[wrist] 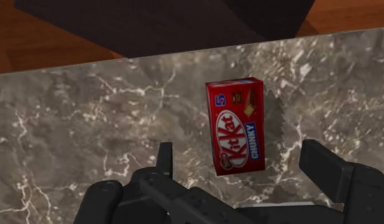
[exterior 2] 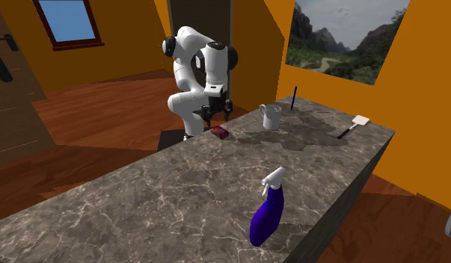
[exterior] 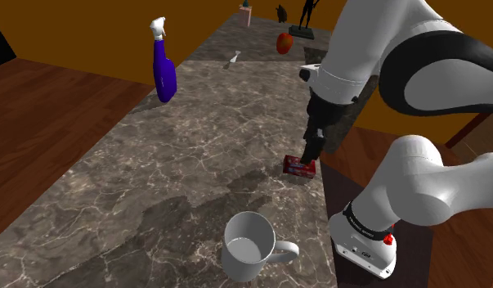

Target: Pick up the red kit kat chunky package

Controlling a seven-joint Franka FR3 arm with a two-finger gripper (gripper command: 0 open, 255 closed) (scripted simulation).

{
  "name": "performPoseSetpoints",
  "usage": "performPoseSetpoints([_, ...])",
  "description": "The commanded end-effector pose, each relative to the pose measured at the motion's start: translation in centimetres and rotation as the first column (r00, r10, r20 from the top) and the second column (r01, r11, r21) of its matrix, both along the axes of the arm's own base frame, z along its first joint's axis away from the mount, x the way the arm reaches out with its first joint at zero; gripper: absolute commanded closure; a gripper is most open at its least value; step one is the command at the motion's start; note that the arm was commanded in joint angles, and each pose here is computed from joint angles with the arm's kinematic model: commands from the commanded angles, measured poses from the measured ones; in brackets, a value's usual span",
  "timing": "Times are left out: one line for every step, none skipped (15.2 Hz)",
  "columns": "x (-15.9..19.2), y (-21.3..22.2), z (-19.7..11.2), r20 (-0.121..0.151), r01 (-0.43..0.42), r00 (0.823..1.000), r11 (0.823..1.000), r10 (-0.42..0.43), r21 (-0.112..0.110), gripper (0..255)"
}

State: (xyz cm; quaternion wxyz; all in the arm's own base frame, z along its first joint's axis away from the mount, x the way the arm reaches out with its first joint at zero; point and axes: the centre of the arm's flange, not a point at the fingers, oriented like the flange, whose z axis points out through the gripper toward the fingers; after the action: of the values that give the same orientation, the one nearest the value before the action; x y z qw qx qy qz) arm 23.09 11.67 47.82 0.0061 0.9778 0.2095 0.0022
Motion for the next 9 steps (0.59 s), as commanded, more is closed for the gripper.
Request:
performPoseSetpoints([-0.5,0.8,-1.2,-0.011,-0.024,1.0,1.0,0.024,-0.002,0])
performPoseSetpoints([-0.5,0.8,-1.7,-0.011,-0.024,1.0,1.0,0.024,-0.002,0])
performPoseSetpoints([-0.5,0.8,-2.2,-0.011,-0.024,1.0,1.0,0.024,-0.002,0])
performPoseSetpoints([-0.5,0.8,-2.7,-0.011,-0.024,1.0,1.0,0.024,-0.002,0])
performPoseSetpoints([-0.5,0.8,-3.3,-0.011,-0.024,1.0,1.0,0.024,-0.002,0])
performPoseSetpoints([-0.5,0.8,-3.8,-0.011,-0.024,1.0,1.0,0.024,-0.002,0])
performPoseSetpoints([-0.5,0.8,-4.3,-0.011,-0.024,1.0,1.0,0.024,-0.002,0])
performPoseSetpoints([-0.5,0.8,-5.2,-0.011,-0.024,1.0,1.0,0.024,-0.002,0])
performPoseSetpoints([-0.5,0.8,-5.2,-0.011,-0.024,1.0,1.0,0.024,-0.002,0])
